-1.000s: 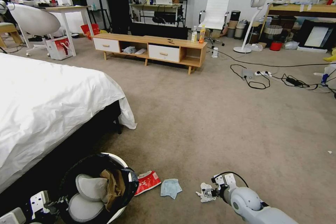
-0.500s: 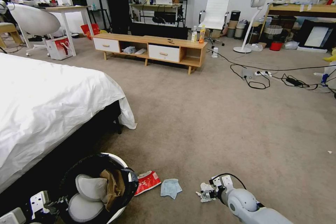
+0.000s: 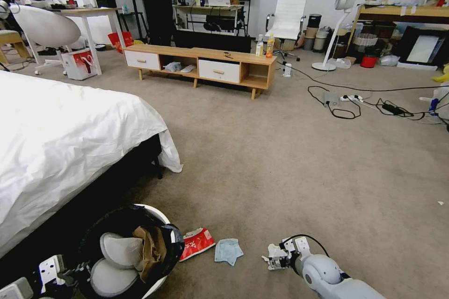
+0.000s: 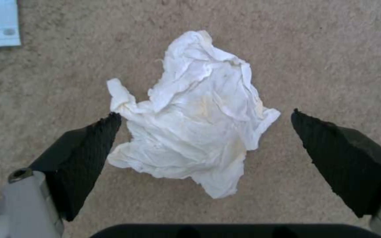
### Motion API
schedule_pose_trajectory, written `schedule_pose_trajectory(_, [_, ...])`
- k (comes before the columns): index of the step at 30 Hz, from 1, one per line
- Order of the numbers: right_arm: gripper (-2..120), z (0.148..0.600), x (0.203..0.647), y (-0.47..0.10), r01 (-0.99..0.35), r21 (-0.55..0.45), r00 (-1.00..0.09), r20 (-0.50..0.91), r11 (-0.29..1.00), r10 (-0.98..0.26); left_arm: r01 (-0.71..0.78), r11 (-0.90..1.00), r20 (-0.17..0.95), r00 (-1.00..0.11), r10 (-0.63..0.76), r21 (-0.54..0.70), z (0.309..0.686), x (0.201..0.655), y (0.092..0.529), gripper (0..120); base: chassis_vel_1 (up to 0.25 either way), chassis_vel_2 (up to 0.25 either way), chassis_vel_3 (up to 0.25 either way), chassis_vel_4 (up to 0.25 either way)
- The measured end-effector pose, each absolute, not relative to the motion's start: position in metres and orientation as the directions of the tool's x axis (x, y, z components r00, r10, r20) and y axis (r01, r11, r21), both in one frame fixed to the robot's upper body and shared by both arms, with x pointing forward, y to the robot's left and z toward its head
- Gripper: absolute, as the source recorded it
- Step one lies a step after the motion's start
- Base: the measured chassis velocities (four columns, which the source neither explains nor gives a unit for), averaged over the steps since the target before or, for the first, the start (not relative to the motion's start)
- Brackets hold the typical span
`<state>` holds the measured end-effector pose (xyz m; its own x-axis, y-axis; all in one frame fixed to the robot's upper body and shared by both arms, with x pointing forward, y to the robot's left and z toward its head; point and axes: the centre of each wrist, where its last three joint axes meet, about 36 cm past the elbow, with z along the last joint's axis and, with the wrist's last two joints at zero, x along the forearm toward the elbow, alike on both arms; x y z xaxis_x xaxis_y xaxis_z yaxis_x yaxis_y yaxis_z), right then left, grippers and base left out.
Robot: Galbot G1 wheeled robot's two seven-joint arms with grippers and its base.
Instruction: Pick up the trash bin and place the garbage on the floor into it.
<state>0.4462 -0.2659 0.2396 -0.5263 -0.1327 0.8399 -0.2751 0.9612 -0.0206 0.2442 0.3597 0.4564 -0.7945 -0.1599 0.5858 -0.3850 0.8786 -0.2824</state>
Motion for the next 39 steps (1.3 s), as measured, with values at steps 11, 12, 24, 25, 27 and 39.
schedule_pose_trajectory(11, [88, 0.229, 0.448, -0.257, -0.287, -0.015, -0.519, 0.843, 0.958, -0.142, -0.385, 0.879, 0.591, -0.792, -0.157, -0.282, 0.455, 0.244, 0.359, 2, 0.000, 0.000, 0.000, 0.000])
schedule_pose_trajectory(12, [88, 0.229, 0.448, -0.257, -0.287, -0.015, -0.519, 0.843, 0.958, -0.142, -0.385, 0.879, 0.591, -0.792, -0.157, -0.282, 0.455, 0.244, 0.359, 2, 0.000, 0.000, 0.000, 0.000])
schedule_pose_trajectory(24, [84, 0.217, 0.454, -0.246, -0.298, -0.015, -0.518, 0.843, 0.954, -0.149, -0.387, 0.878, 0.597, -0.787, -0.156, -0.282, 0.453, 0.242, 0.358, 2, 0.000, 0.000, 0.000, 0.000])
schedule_pose_trajectory(25, [84, 0.216, 0.454, -0.247, -0.299, -0.016, -0.517, 0.843, 0.954, -0.148, -0.388, 0.878, 0.597, -0.787, -0.156, -0.281, 0.453, 0.242, 0.358, 2, 0.000, 0.000, 0.000, 0.000])
schedule_pose_trajectory(27, [84, 0.216, 0.454, -0.247, -0.300, -0.017, -0.517, 0.843, 0.954, -0.148, -0.388, 0.878, 0.597, -0.787, -0.156, -0.281, 0.453, 0.242, 0.358, 2, 0.000, 0.000, 0.000, 0.000])
schedule_pose_trajectory(39, [68, 0.208, 0.451, -0.248, -0.307, -0.025, -0.516, 0.845, 0.951, -0.144, -0.387, 0.878, 0.597, -0.787, -0.155, -0.282, 0.452, 0.243, 0.358, 2, 0.000, 0.000, 0.000, 0.000])
